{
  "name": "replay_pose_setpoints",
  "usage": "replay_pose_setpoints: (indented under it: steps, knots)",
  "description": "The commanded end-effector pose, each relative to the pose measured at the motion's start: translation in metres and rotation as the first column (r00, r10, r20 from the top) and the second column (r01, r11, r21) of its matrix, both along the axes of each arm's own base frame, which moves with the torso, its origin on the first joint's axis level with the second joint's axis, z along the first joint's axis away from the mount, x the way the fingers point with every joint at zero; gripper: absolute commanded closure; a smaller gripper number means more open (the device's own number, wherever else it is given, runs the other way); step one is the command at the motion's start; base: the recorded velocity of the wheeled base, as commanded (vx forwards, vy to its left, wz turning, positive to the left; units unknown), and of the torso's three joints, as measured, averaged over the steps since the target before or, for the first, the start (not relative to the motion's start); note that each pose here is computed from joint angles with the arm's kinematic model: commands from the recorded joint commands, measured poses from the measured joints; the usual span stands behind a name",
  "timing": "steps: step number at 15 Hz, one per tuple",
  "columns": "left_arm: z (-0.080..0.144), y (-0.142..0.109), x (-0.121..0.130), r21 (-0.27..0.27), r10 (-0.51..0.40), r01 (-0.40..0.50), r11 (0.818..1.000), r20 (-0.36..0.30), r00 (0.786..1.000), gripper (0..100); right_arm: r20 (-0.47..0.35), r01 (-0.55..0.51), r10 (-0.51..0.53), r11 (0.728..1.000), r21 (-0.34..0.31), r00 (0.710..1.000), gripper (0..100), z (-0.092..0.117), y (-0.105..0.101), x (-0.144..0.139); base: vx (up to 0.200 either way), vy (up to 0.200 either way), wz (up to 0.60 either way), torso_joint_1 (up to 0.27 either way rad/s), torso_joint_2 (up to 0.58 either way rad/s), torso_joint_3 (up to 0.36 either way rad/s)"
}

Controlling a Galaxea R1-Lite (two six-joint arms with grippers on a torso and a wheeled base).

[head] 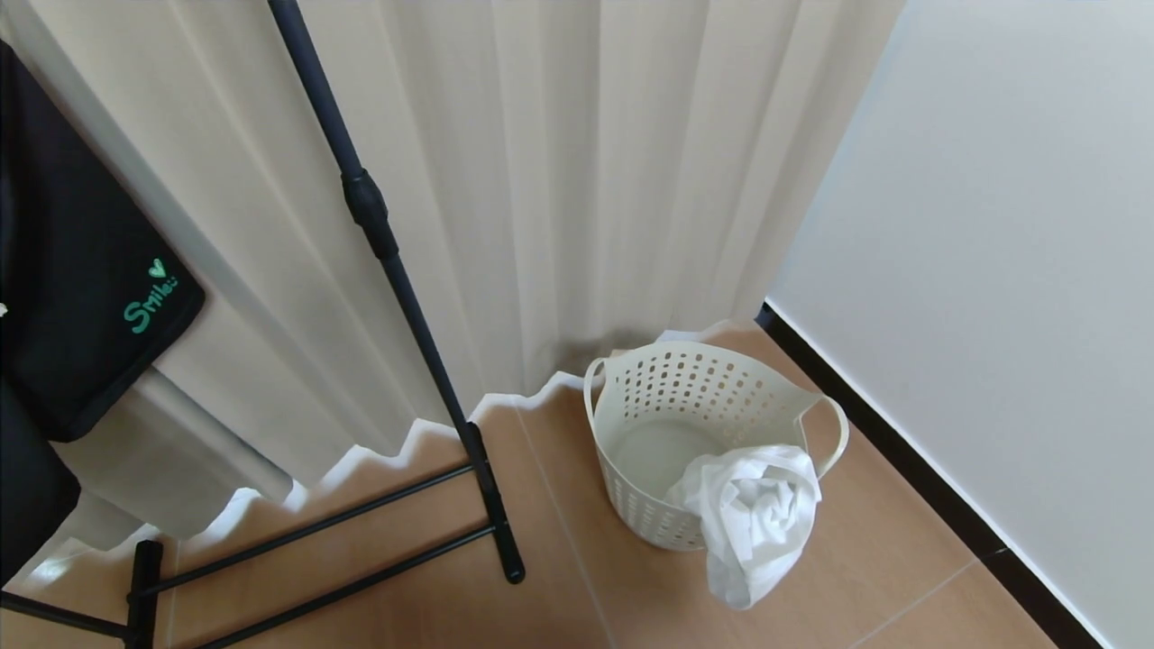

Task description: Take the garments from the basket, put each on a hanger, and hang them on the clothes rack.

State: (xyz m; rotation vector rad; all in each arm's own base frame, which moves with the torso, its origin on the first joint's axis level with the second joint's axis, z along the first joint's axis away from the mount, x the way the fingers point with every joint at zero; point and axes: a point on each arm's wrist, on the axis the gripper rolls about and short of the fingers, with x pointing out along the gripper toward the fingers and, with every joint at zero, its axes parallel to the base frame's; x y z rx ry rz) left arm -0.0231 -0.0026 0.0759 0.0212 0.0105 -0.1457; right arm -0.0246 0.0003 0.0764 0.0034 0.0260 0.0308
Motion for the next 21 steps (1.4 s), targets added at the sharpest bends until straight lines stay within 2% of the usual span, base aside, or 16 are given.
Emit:
replay_pose_setpoints:
  steps: [1,6,17,21]
  knots:
    - [0.0,0.0,0.0001,0.0,0.0,0.0,1.0,-0.002,1.0,0,-0.002,0.0,0.0,1.0,-0.002,1.0,0,0.0,0.0,0.0001,0.0,0.0,0.0,-0.002,0.01,-0.193]
    - [0.0,0.0,0.0,0.0,0.001,-0.001,1.0,0.0,1.0,0,-0.002,-0.001,0.001,1.0,-0.002,1.0,0,0.0,0.0,0.0001,0.0,0.0,0.0,-0.002,0.03,-0.179]
    - [0.0,0.0,0.0,0.0,0.003,-0.003,1.0,0.0,1.0,0,0.0,-0.001,0.001,1.0,-0.002,1.0,0,0.0001,0.0,0.0001,0.0,0.0,0.0,-0.016,0.16,0.069]
    - [0.0,0.0,0.0,-0.002,0.003,-0.003,1.0,0.0,1.0,0,-0.006,-0.01,0.01,1.0,-0.024,1.0,0,-0.0002,0.0002,0.0,0.0,0.0,0.0,-0.001,0.0,-0.04]
